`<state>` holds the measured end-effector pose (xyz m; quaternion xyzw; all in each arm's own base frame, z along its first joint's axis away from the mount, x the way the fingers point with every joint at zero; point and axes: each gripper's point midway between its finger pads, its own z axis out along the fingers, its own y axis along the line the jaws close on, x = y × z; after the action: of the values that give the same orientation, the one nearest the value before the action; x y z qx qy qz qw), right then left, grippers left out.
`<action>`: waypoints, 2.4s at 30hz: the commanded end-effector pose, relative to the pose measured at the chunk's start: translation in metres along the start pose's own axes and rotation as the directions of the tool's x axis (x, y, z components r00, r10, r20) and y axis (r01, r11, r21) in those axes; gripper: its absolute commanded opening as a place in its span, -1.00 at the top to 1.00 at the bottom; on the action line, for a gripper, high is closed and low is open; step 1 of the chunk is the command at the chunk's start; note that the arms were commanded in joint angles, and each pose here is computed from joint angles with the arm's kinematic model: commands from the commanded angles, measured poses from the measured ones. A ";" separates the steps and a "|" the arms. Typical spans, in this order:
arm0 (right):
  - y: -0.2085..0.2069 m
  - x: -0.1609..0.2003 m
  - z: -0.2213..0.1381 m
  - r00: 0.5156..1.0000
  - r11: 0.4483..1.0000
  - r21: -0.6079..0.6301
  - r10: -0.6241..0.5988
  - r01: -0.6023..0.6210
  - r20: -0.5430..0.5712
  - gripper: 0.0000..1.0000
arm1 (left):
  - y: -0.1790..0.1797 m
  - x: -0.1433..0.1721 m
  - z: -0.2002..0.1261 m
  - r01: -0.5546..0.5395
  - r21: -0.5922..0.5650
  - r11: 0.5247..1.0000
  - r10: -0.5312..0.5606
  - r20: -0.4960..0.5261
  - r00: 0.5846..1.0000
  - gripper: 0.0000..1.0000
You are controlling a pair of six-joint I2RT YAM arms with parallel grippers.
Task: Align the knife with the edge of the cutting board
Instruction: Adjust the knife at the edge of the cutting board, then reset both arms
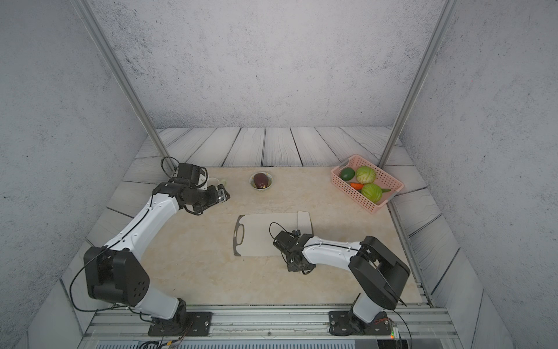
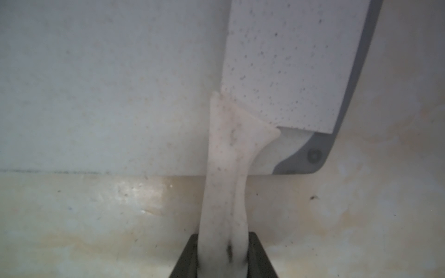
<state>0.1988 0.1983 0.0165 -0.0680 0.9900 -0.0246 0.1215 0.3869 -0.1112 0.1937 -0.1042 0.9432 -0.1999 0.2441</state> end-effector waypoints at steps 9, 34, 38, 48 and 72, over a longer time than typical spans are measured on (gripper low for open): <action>-0.005 -0.004 -0.008 1.000 0.999 0.031 0.022 -0.022 0.011 0.93 | 0.000 -0.001 0.000 -0.016 -0.011 1.000 0.016 -0.005 1.000 -0.97; -0.006 -0.003 -0.007 1.000 0.999 0.023 0.028 -0.029 0.013 0.25 | 0.000 -0.001 0.000 -0.015 -0.011 1.000 0.015 -0.006 1.000 -0.97; -0.007 -0.002 -0.008 1.000 0.999 0.023 0.028 -0.028 0.013 0.22 | 0.000 -0.001 0.000 -0.015 -0.012 1.000 0.015 -0.006 1.000 -0.97; -0.005 -0.006 -0.014 0.999 1.000 0.001 0.023 -0.024 0.034 -0.30 | 0.000 -0.001 -0.001 -0.017 -0.012 1.000 0.017 -0.002 1.000 -0.97; -0.087 -0.086 -0.124 0.900 0.957 -0.243 0.241 -0.157 0.364 -0.99 | 0.045 -0.020 -0.020 -0.067 -0.277 0.959 0.120 0.178 0.977 -0.97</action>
<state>0.2554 0.1453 0.1456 0.0130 0.9544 0.0969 0.2819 0.3896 -0.0835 0.1897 -0.1052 0.9454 -0.1169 0.2855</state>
